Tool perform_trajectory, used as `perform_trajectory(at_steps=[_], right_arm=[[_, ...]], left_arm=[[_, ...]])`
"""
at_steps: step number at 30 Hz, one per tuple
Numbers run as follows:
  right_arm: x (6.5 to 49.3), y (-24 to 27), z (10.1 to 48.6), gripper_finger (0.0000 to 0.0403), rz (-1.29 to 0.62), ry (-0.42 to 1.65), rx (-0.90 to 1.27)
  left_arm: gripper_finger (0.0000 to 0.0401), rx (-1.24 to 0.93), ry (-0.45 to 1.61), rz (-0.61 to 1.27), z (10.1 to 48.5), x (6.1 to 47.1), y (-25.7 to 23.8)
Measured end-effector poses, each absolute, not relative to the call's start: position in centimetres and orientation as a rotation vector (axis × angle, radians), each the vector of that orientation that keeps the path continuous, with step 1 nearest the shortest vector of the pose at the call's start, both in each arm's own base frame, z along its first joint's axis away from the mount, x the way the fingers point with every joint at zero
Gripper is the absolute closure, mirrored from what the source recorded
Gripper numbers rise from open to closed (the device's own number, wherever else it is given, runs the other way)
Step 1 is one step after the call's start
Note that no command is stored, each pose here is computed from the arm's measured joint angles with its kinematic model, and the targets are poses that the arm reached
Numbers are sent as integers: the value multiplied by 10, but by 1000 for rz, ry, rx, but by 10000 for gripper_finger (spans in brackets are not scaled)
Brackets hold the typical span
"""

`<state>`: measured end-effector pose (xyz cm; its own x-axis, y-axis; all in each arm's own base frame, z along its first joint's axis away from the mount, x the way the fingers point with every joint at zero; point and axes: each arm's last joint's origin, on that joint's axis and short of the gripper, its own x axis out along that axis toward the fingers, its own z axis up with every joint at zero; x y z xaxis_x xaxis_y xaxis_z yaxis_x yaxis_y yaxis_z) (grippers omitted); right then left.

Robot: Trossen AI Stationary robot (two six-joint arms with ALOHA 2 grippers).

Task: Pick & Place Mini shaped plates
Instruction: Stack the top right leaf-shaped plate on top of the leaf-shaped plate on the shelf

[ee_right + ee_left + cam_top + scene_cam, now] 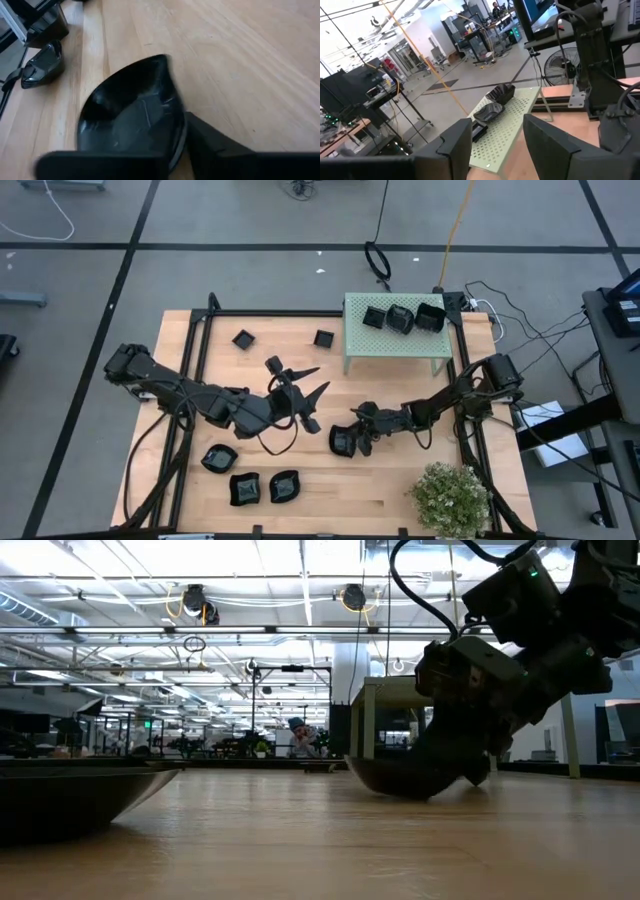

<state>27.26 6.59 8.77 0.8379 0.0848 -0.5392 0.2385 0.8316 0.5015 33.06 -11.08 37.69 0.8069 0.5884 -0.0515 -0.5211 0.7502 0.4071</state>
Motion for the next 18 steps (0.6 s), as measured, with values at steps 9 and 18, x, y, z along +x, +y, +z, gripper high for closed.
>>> perform_trajectory(at_steps=[9,18], right_arm=[[275,68,98,401,-30,516,683],[268,48,164,402,-13,308,606]], left_arm=[[219,390,182,612,377,331,-110],[219,388,189,648,377,334,-98]])
